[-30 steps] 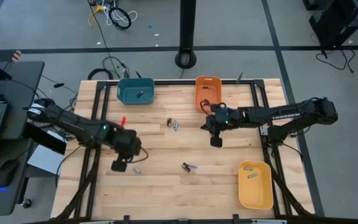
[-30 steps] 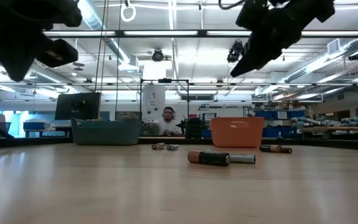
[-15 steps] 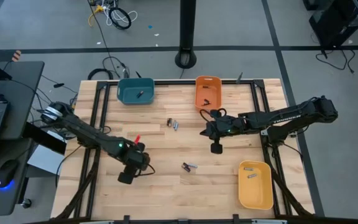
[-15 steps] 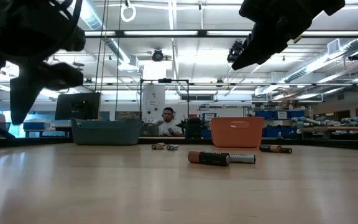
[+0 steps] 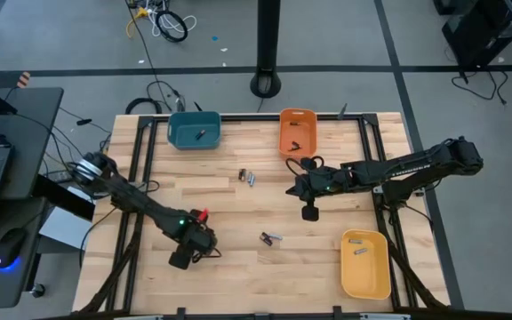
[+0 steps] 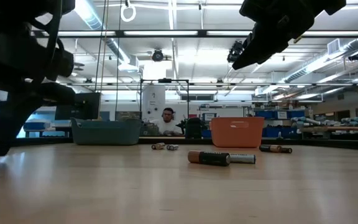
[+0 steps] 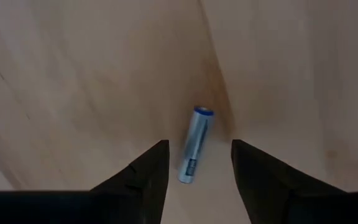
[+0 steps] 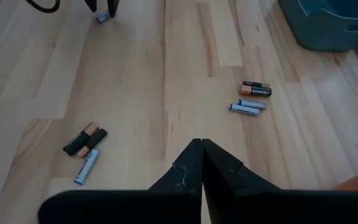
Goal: Sort batteries
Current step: Put the silver battery into the yellow bin
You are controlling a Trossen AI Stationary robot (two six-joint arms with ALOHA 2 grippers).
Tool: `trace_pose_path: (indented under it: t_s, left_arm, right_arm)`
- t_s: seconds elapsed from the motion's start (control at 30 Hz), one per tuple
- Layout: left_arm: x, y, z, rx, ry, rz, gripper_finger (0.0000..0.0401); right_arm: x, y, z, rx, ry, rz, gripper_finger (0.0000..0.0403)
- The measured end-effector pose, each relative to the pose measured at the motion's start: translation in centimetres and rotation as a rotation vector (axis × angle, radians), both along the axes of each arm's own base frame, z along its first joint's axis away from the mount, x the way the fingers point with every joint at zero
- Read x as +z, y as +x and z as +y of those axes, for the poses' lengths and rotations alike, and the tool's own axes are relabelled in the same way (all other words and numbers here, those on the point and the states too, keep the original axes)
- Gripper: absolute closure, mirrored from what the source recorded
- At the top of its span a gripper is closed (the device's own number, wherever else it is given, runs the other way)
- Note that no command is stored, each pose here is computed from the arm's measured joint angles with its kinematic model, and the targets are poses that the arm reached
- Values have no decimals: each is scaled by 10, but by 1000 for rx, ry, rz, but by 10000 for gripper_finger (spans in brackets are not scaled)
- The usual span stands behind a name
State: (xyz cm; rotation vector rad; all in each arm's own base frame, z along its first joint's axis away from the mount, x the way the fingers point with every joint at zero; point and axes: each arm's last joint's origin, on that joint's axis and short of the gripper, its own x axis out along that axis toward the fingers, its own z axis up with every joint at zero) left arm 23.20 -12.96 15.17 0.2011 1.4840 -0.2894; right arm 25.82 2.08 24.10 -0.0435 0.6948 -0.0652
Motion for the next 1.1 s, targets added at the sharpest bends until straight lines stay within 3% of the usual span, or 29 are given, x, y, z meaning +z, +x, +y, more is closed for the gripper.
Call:
trace_pose_path:
  t_s: [0.2,0.67,1.1]
  left_arm:
    - [-11,-4,1,15,26,22,245]
    - [-15,-4,0,46,-8,24,373]
    - [11,-5,14,115,-25,-71,378]
  right_arm:
    - [0,0,0,1,-1,0,389]
    - [0,0,0,-9,-11,0,390]
    - [-3,-2,-1,-2,-23,37,390]
